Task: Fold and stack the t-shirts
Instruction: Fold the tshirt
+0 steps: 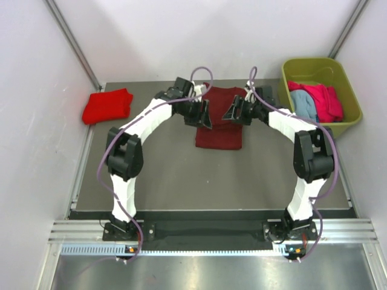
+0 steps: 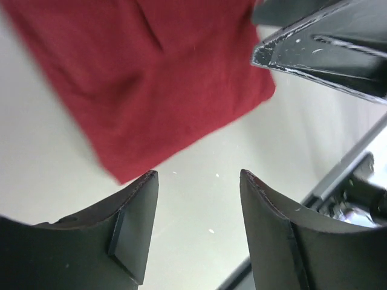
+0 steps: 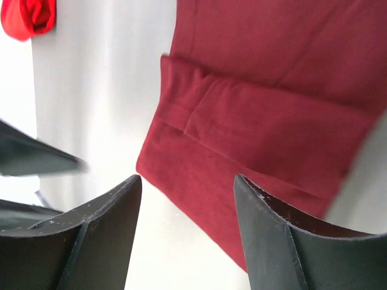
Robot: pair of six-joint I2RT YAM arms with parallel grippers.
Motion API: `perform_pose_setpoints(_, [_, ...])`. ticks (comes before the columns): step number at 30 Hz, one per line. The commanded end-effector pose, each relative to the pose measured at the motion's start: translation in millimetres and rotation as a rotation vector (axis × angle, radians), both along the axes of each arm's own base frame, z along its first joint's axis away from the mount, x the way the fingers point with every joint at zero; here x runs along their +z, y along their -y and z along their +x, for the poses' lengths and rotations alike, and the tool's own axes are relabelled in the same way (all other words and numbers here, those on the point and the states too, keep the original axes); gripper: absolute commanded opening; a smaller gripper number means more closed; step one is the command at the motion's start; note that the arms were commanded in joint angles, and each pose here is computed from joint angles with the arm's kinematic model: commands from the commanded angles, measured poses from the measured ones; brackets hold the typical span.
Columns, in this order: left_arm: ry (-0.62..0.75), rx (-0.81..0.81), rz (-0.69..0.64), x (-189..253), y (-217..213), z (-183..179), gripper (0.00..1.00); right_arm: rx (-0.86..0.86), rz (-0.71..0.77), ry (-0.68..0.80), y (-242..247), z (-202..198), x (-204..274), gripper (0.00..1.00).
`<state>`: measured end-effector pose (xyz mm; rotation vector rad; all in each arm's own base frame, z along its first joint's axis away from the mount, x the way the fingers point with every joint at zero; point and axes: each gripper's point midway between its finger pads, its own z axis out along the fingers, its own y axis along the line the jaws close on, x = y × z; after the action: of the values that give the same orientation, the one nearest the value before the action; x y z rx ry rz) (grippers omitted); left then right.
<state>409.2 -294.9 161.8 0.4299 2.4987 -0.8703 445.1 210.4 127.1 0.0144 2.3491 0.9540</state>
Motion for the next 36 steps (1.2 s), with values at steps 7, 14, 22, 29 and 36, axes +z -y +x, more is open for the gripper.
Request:
perform_pose_setpoints(7, [-0.226,-0.049,-0.066,-73.2,33.9,-9.8,0.67,0.069,0.070,-0.074,-42.2,-12.5,-23.1,0.63])
perform_pose_setpoints(14, [-0.271,-0.045,-0.044,-105.2,36.9,-3.8,0.67,0.081,0.069,-0.152,-54.1,-25.9,-51.5,0.63])
perform_pose_setpoints(22, [-0.291,-0.051,-0.034,-107.6,35.3,-15.5,0.67,0.040,0.016,-0.109,-51.2,16.1,-68.6,0.63])
perform_pose_setpoints(29, [-0.319,-0.064,-0.018,-107.7,32.1,-37.6,0.67,0.013,0.034,0.061,-56.3,74.1,-21.6,0.63])
perform_pose_setpoints(36, [-0.308,-0.080,-0.021,-96.7,34.6,-48.4,0.67,-0.007,0.009,0.161,-42.5,91.4,8.0,0.63])
